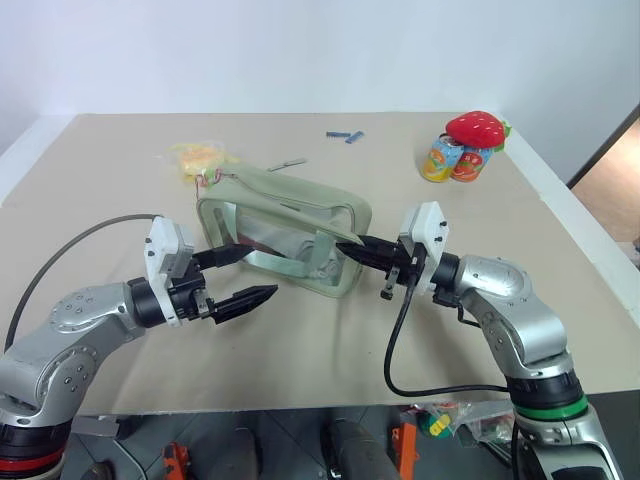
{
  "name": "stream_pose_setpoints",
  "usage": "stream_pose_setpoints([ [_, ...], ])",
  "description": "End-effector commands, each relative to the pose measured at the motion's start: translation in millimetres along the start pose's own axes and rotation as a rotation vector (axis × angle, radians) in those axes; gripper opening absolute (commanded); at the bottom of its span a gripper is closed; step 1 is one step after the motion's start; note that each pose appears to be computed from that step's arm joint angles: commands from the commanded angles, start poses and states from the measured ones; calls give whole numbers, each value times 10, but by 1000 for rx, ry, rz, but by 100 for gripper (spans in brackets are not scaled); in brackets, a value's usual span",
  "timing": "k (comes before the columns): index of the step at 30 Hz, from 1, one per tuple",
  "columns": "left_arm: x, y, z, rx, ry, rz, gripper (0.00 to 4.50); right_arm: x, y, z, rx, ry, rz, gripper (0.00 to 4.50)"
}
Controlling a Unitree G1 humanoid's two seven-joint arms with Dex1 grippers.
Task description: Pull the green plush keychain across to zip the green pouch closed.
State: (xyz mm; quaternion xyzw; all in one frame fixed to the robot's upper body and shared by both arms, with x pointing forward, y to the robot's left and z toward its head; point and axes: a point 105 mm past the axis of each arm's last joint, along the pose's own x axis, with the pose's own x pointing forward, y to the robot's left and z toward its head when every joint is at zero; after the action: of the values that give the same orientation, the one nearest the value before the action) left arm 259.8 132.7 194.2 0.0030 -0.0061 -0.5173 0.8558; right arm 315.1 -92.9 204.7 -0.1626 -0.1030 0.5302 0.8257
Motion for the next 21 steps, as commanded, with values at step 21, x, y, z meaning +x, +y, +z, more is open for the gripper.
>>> stream_pose_setpoints([
  [21,-14,25,200,38,-73,53,450,-361,-503,36,-166,2,116,9],
])
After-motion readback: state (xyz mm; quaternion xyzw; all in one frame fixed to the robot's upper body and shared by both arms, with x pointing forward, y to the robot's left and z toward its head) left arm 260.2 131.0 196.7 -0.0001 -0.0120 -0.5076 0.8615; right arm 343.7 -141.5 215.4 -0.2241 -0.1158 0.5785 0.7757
